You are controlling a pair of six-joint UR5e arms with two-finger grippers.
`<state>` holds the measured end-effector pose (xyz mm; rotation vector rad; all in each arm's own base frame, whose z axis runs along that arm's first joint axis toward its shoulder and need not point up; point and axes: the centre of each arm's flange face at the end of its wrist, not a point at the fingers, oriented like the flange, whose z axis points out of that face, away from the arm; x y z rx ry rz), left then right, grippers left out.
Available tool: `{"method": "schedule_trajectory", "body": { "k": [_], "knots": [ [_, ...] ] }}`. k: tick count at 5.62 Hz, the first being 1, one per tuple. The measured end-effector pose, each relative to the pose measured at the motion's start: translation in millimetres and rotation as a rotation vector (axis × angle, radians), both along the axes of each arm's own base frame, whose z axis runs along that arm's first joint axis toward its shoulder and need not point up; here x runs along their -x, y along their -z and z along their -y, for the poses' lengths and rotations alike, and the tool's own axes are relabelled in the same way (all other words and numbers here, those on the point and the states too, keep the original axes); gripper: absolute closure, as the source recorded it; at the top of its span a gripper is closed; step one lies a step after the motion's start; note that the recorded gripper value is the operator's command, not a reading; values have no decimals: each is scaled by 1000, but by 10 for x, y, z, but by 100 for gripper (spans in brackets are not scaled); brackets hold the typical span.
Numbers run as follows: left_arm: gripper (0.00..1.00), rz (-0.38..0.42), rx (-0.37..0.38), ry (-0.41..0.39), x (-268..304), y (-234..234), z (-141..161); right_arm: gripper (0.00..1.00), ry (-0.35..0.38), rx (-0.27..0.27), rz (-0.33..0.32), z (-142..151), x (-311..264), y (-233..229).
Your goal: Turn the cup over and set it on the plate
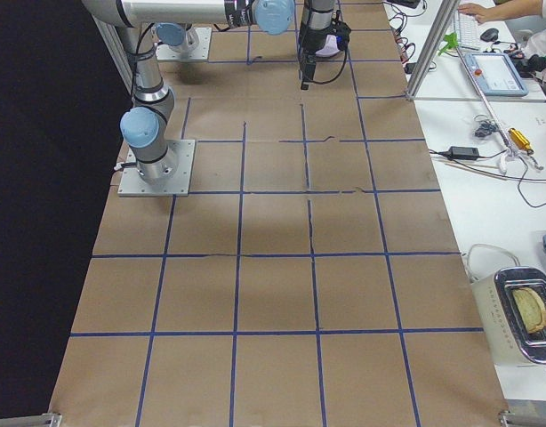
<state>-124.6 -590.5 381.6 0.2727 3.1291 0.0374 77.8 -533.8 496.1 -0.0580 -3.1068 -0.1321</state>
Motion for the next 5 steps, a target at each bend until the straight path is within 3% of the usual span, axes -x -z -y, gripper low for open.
{"method": "schedule_trajectory", "body": {
  "k": [2, 5],
  "knots": [
    [2, -10, 16, -31, 136, -871, -460, 0, 0, 0, 0, 0, 0, 1],
    [2, -13, 43, -34, 144, -1264, -776, 0, 0, 0, 0, 0, 0, 0]
  ]
}}
